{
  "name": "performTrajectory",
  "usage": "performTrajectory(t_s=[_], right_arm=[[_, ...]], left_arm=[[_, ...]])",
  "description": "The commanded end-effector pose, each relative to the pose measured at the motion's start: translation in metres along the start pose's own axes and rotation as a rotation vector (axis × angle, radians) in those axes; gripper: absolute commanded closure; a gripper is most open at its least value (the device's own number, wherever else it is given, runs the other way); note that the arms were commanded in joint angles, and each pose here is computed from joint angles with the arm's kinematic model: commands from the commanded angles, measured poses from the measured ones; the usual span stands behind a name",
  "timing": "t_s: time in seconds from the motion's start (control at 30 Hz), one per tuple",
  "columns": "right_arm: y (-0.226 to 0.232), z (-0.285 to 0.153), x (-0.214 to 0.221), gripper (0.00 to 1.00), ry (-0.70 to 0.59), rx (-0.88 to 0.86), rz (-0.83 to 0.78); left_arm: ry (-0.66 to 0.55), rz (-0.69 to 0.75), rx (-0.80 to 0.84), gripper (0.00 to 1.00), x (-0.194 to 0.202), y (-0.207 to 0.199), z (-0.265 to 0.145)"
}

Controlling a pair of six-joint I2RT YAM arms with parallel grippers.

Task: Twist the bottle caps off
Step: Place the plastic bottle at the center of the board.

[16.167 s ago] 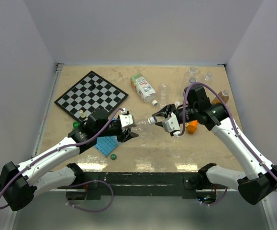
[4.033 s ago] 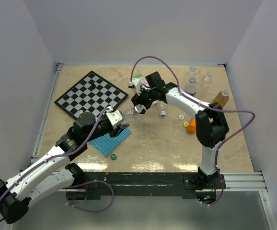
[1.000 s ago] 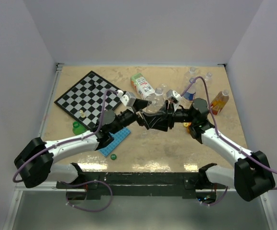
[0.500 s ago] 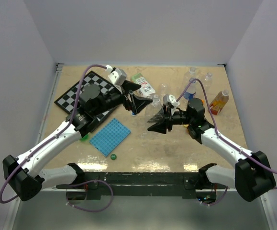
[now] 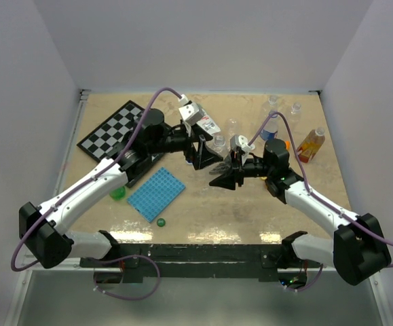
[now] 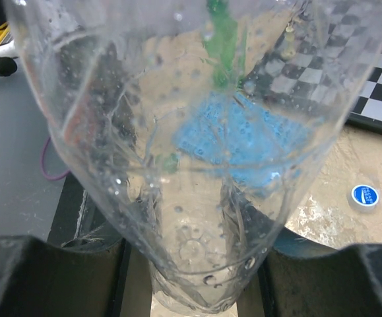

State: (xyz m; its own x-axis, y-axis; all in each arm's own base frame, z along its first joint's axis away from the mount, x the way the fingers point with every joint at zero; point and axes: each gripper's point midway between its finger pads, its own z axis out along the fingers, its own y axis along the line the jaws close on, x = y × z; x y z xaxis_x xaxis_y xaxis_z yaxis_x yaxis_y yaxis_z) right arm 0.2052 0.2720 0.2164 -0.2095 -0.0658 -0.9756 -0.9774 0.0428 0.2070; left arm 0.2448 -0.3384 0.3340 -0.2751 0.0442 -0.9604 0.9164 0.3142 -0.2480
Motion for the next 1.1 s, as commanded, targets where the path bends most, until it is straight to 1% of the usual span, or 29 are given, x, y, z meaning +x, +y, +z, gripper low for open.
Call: performTrajectory(t_s=[0.0, 0.13, 0.2, 0.3, 0.43, 0.47, 0.5, 0.6, 0.67, 0.7, 0.73, 0.8, 0.83, 0.9, 0.97, 1.03, 1.07], right_arm=[[-0.001, 0.003, -0.022, 0.84, -0.028, -0.007, -0.082], [-0.001, 0.003, -0.022, 0.83, -0.026, -0.01, -0.079], [-0.002, 0.004, -0.021, 0.84, -0.024, -0.013, -0.075], [-0.001, 0.005, -0.02, 0.84, -0.022, -0.015, -0.076], [-0.001, 0.004, -0.02, 0.83, -0.019, -0.013, -0.079], [0.0, 0.004, -0.021, 0.8, -0.021, -0.013, -0.084], [0.0, 0.004, -0.021, 0.79, -0.02, -0.013, -0.084], [0.0, 0.003, -0.023, 0.68, -0.022, -0.013, -0.093], [0.0, 0.003, -0.022, 0.61, -0.017, -0.016, -0.097], [0.0, 0.003, -0.022, 0.57, -0.015, -0.016, -0.093], [0.0, 0.003, -0.022, 0.51, -0.015, -0.012, -0.091], [-0.002, 0.003, -0.023, 0.4, -0.012, -0.009, -0.137], [-0.002, 0.002, -0.024, 0.31, -0.011, -0.004, -0.143], [-0.003, 0.001, -0.025, 0.17, -0.007, 0.005, -0.165], [-0.006, -0.002, -0.028, 0.07, 0.003, 0.022, -0.21], [-0.009, -0.007, -0.029, 0.02, 0.017, 0.04, -0.256], [-0.013, -0.01, -0.028, 0.02, 0.027, 0.059, -0.285]], left_arm=[[0.013, 0.017, 0.085, 0.05, -0.004, -0.014, 0.003], [0.044, 0.009, 0.099, 0.05, 0.008, -0.016, 0.008], [0.052, 0.007, 0.111, 0.07, 0.012, -0.019, 0.012], [0.049, 0.011, 0.127, 0.19, 0.014, -0.024, 0.019], [0.046, 0.008, 0.138, 0.43, 0.014, -0.027, 0.021], [0.043, 0.012, 0.134, 0.49, 0.014, -0.027, 0.02], [0.038, 0.013, 0.116, 0.51, 0.015, -0.025, 0.018], [-0.006, 0.045, 0.076, 0.63, 0.008, -0.025, 0.004], [-0.031, 0.063, 0.043, 0.64, 0.005, -0.024, -0.006], [-0.042, 0.073, 0.033, 0.67, 0.003, -0.025, -0.011], [-0.052, 0.079, 0.016, 0.7, 0.002, -0.024, -0.015], [-0.058, 0.081, -0.009, 0.7, 0.006, -0.022, -0.022], [-0.063, 0.083, -0.024, 0.71, 0.006, -0.021, -0.026], [-0.071, 0.085, -0.063, 0.74, 0.008, -0.018, -0.034], [-0.067, 0.08, -0.112, 0.74, 0.013, -0.011, -0.041], [-0.068, 0.074, -0.169, 0.74, 0.018, -0.004, -0.05], [-0.07, 0.075, -0.199, 0.75, 0.019, -0.001, -0.054]])
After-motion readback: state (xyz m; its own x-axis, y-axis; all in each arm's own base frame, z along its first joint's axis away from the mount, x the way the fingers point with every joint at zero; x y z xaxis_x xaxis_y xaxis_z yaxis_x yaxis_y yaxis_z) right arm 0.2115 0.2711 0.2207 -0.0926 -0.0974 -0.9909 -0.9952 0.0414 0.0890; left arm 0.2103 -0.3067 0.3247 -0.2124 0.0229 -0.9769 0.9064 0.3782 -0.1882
